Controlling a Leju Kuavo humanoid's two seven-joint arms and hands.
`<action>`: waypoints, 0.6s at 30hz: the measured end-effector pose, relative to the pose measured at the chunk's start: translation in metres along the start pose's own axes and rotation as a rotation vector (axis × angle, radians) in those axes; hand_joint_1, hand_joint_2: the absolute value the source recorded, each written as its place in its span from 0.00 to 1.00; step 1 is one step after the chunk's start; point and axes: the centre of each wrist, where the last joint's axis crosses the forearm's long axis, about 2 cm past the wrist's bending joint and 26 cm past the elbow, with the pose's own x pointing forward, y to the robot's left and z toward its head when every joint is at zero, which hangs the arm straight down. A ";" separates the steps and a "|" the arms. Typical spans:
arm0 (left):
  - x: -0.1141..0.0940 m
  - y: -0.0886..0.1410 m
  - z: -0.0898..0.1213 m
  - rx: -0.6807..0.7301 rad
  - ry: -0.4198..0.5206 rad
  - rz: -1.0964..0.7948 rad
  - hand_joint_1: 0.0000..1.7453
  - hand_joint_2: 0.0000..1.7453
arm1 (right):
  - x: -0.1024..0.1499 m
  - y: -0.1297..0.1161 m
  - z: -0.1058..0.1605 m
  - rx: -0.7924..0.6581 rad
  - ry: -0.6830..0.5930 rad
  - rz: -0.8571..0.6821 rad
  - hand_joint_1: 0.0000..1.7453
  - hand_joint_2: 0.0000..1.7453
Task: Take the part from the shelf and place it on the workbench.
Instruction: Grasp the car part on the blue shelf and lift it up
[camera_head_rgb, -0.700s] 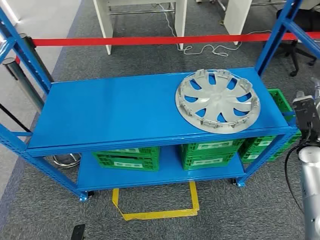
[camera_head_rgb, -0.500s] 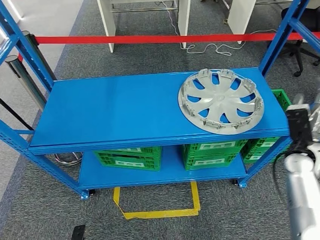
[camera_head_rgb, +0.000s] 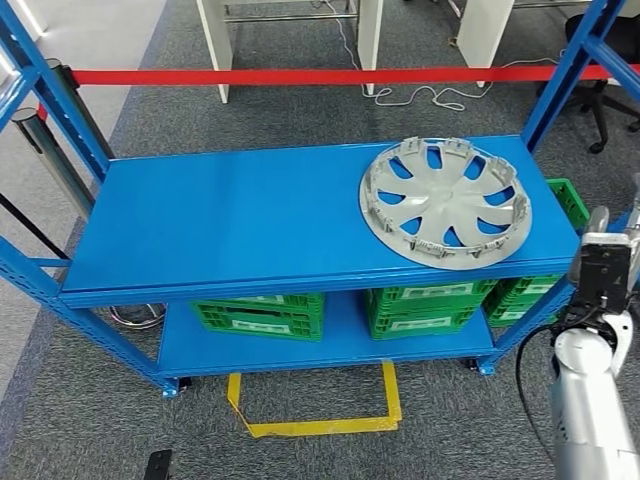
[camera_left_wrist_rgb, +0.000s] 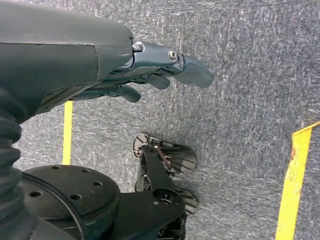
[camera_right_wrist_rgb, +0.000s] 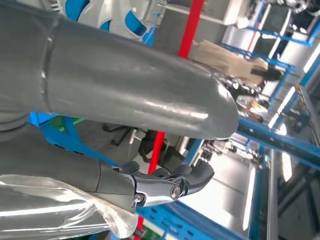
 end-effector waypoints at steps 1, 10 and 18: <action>0.000 0.000 0.000 0.000 0.000 -0.002 0.00 1.00 | -0.003 -0.003 -0.005 0.011 0.008 0.011 0.00 0.00; 0.002 0.003 -0.001 -0.015 0.010 -0.024 0.00 1.00 | -0.028 -0.037 -0.053 0.108 0.043 0.132 0.00 0.00; 0.003 0.004 -0.002 -0.015 0.009 -0.028 0.00 1.00 | -0.031 -0.046 -0.072 0.134 0.073 0.161 0.00 0.00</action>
